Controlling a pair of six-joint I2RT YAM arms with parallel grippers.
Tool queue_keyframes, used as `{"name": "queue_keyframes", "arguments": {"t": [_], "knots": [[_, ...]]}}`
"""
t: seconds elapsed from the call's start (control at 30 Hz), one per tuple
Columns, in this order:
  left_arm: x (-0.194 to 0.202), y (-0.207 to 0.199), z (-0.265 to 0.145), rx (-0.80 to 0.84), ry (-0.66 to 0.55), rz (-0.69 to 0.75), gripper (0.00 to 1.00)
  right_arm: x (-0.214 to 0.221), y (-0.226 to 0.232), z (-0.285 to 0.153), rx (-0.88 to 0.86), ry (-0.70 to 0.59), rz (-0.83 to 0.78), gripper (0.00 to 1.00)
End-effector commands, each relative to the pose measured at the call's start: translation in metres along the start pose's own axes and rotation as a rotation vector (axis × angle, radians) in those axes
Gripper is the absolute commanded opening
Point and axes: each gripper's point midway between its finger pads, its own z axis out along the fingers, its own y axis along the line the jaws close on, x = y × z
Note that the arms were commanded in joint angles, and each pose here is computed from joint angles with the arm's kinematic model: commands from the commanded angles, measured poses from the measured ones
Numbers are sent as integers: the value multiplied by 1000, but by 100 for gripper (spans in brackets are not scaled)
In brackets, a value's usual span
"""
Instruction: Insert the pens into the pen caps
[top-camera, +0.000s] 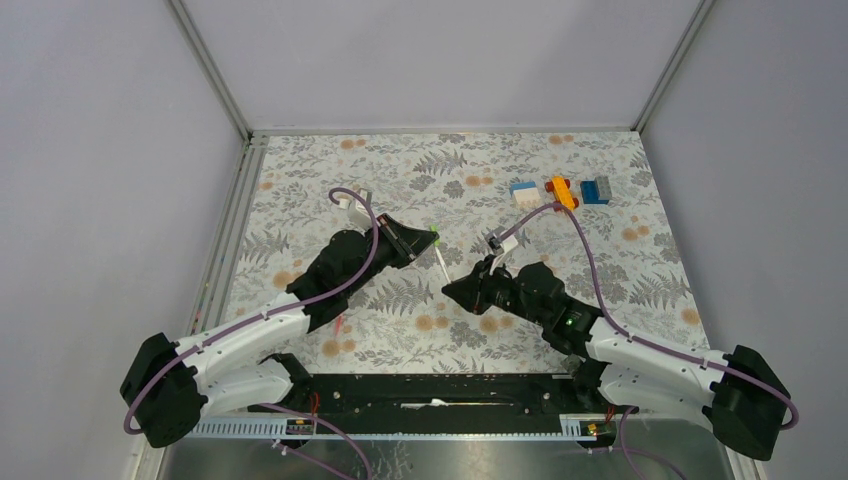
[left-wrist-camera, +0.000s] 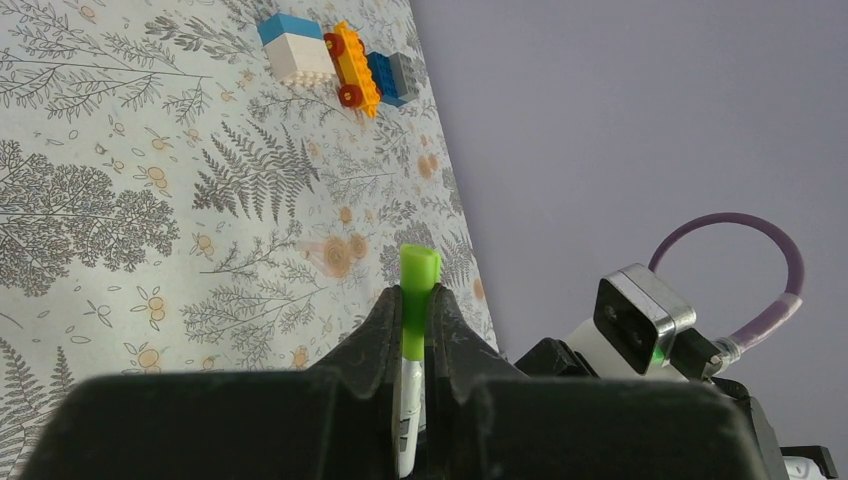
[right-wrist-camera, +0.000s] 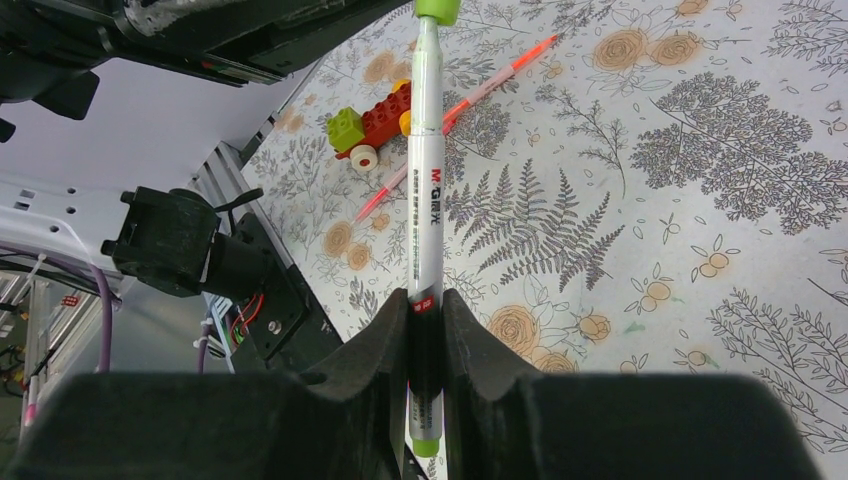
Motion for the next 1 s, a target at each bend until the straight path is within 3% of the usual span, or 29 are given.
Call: {"name": "queue_keyframes", "arguments": {"t": [0.0, 0.97], "knots": [[-7, -13, -1, 58, -24, -11, 0, -29, 13, 3, -18, -74, -21, 0], [2, 5, -3, 26, -11, -3, 0, -61, 8, 27, 107, -110, 83, 0]]}}
